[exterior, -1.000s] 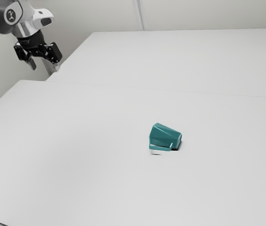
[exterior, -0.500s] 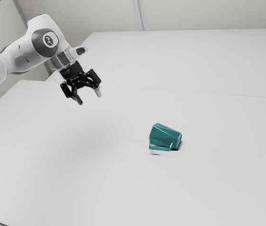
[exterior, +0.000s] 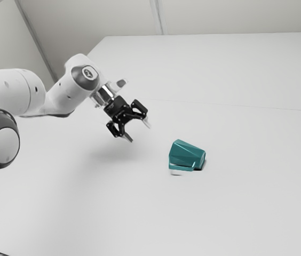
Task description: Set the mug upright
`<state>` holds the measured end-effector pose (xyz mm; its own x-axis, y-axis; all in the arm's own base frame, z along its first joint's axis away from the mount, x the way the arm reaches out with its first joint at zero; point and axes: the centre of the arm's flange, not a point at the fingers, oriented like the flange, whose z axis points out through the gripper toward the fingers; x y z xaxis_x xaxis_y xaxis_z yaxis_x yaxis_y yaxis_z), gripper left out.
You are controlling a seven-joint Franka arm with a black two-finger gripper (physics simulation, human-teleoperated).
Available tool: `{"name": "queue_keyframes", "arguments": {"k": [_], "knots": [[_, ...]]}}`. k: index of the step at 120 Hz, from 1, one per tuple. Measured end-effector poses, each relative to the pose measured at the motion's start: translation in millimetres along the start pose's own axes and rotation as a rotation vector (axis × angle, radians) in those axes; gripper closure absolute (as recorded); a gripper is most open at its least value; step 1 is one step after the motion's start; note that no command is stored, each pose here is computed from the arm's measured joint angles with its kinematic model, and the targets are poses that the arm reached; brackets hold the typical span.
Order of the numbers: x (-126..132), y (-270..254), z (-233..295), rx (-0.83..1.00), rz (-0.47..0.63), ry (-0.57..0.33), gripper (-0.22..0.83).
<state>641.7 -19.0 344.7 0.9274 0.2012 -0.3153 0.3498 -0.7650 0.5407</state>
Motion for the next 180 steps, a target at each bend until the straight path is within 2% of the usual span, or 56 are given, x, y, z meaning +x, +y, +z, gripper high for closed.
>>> {"name": "queue_keyframes", "arguments": {"k": [14,45,126,137,160,180], "knots": [[13,3,19,-0.03,-0.005,0.009,0.0],[18,26,59,-0.113,-0.002,0.013,0.0],[6,54,125,-0.204,-0.028,-0.054,0.0],[6,58,127,-0.198,-0.021,-0.043,0.11],[7,63,127,-0.165,0.001,-0.008,0.52],[9,75,117,-0.131,0.037,0.025,0.63]]}}
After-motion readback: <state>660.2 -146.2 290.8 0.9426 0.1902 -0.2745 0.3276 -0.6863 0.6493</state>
